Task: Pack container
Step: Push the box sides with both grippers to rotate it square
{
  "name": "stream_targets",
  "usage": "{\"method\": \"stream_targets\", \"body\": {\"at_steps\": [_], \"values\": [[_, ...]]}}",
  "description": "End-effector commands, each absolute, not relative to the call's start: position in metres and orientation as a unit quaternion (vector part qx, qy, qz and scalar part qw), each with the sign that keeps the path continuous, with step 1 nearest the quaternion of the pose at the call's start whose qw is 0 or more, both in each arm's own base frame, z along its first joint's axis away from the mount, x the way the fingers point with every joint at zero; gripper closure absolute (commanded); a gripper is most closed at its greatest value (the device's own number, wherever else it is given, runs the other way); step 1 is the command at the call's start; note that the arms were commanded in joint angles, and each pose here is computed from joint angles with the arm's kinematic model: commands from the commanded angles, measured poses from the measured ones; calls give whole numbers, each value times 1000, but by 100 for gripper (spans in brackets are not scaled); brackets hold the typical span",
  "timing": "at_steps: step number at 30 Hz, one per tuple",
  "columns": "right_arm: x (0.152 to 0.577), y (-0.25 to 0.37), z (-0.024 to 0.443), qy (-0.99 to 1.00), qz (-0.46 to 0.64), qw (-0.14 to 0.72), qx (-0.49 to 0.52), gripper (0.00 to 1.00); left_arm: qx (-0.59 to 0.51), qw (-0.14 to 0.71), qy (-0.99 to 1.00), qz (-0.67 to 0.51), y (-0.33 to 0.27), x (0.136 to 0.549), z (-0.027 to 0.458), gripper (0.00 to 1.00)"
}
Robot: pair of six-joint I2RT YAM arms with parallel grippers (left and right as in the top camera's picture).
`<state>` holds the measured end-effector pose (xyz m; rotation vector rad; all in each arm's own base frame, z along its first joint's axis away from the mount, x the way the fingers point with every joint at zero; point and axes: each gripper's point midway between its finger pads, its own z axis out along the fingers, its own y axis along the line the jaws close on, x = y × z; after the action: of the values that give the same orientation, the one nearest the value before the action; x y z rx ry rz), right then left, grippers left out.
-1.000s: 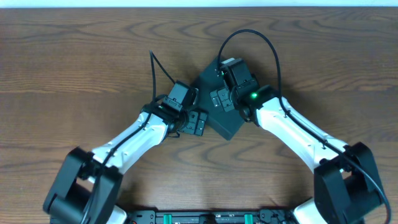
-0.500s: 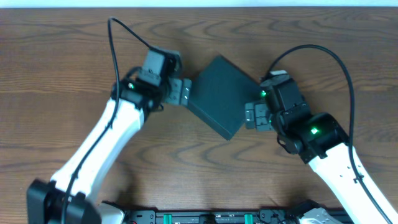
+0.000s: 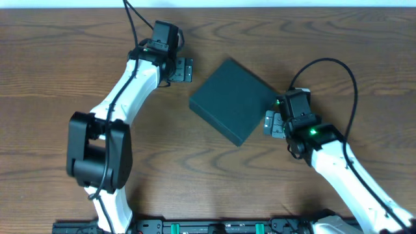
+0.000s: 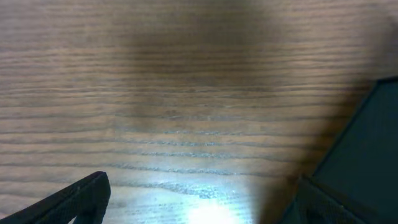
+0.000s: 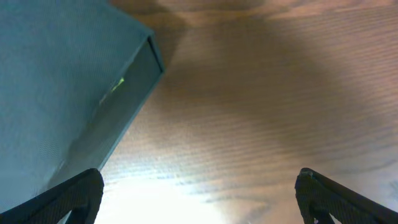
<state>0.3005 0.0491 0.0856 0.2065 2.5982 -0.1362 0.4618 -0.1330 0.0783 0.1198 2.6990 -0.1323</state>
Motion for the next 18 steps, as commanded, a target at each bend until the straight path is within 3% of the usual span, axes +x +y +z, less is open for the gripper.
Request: {"method": "stream_targets", "body": {"at_steps": [1,7,18], "values": [[302,35,70,962,-72,243,100,1,50,213,975,-45,-134,467,72,5],[309,19,47,964,-87,219,124,1,51,205,976,-43,-135,467,63,5],[339,17,40,952,-75,259,144,1,60,167,982,-66,-144,449,57,4]]}}
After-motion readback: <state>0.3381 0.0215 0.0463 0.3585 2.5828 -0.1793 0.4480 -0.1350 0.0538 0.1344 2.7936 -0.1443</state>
